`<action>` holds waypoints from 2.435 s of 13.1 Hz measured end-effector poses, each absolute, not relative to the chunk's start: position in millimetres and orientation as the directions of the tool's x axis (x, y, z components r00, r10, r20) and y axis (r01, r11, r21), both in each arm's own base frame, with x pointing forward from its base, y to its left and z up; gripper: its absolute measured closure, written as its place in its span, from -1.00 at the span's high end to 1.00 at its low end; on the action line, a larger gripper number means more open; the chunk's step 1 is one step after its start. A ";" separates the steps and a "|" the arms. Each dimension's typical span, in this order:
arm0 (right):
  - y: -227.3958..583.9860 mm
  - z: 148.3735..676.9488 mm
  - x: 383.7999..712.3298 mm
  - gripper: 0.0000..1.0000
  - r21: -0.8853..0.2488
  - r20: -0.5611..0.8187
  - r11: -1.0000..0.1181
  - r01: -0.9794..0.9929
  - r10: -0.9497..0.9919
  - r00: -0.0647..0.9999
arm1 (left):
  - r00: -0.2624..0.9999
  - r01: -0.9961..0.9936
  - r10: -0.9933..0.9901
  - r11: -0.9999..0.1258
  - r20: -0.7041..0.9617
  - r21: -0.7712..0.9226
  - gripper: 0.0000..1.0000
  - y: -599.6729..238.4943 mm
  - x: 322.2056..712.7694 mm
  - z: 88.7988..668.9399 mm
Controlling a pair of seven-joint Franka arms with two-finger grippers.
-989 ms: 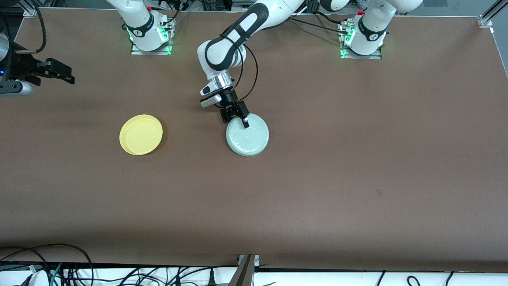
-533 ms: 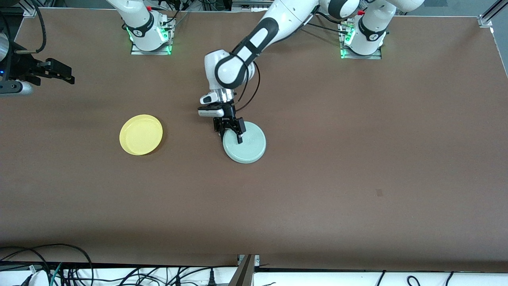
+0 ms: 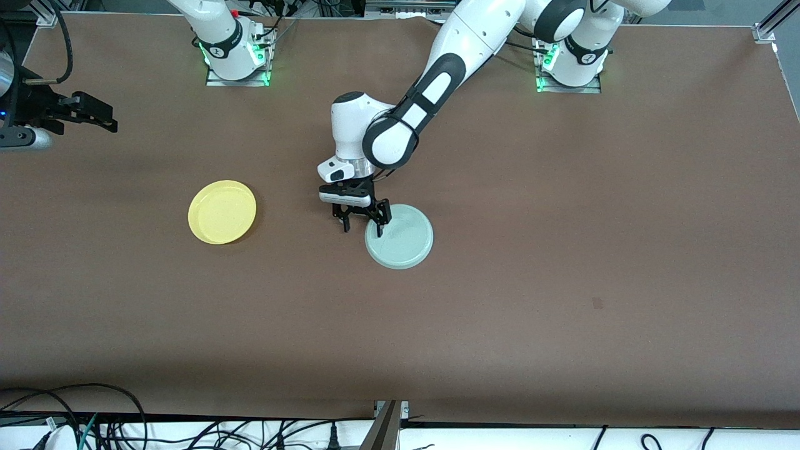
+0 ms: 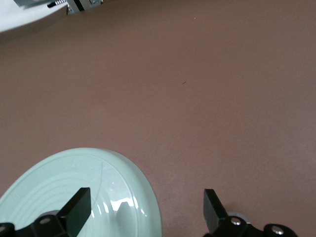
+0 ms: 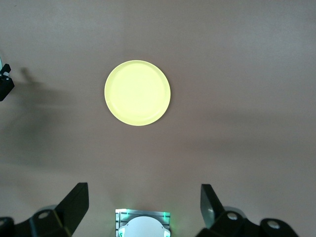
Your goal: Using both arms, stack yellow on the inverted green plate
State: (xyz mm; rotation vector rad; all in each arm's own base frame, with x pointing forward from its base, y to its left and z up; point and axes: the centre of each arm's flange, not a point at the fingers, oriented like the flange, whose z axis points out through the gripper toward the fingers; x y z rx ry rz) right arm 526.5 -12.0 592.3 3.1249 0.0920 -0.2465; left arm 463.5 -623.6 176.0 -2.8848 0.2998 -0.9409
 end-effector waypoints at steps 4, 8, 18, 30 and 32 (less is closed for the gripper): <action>-12.0 592.2 526.5 1.00 0.001 -0.157 -0.998 0.059 0.058 0.986 | 0.883 -0.005 0.021 -0.999 0.468 0.054 1.00 -615.1 489.7 229.5; -12.0 592.3 526.5 1.00 0.001 -0.157 -0.998 0.059 0.058 0.986 | 0.929 0.209 0.273 -0.944 0.249 0.255 1.00 -577.7 538.5 303.1; -12.0 592.3 526.5 1.00 0.001 -0.157 -0.998 0.059 0.058 0.986 | 0.898 0.440 0.437 -0.896 -0.052 0.058 1.00 -378.1 607.0 482.4; -12.0 592.3 526.5 1.00 0.001 -0.157 -0.998 0.059 0.058 0.986 | 0.989 -0.013 -0.011 -1.000 -0.145 -0.015 1.00 -103.4 614.6 602.7; -12.1 592.3 526.5 1.00 0.001 -0.157 -0.998 0.059 0.058 0.986 | 0.988 -0.043 -0.039 -0.999 -0.149 -0.023 1.00 -89.6 604.0 617.5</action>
